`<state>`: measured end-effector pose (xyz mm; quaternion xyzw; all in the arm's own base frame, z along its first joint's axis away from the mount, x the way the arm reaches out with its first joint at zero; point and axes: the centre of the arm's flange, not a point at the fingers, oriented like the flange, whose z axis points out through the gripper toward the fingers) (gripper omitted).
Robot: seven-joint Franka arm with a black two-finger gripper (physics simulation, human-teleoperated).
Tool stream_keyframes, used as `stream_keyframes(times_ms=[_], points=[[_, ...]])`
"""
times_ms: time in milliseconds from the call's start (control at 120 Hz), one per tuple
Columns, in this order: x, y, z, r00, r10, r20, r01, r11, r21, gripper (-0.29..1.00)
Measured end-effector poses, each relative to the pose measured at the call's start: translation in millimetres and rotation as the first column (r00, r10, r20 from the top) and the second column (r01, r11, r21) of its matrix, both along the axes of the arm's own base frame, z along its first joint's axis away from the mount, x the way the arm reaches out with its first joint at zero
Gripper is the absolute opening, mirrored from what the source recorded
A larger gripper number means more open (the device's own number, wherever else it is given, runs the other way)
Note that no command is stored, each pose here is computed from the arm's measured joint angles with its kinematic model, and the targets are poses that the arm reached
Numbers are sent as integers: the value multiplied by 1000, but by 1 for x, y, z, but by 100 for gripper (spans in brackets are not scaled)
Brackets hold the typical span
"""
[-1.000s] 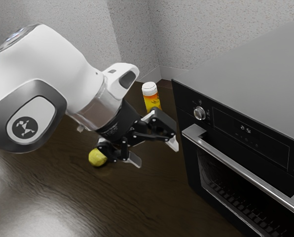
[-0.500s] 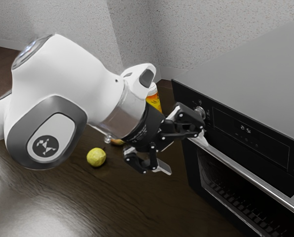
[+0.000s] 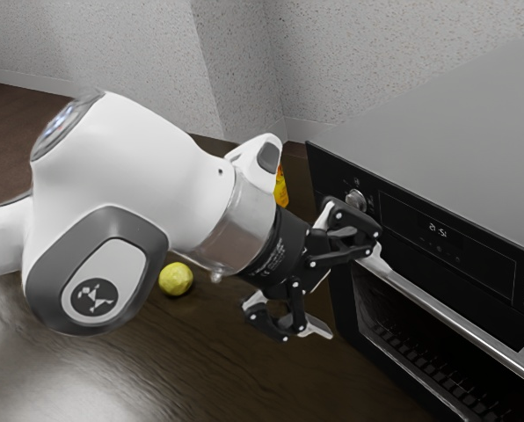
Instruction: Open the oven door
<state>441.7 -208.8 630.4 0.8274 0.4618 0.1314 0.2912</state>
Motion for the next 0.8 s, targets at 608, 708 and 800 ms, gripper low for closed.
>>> stream_keyframes(times_ms=[608,708,800], points=[[26,-1,-18,982,176,-73,-181,981,-69,70],[27,6,-20,975,206,-83,-212,974,-78,70],[26,10,-24,970,225,-95,-233,969,-83,70]])
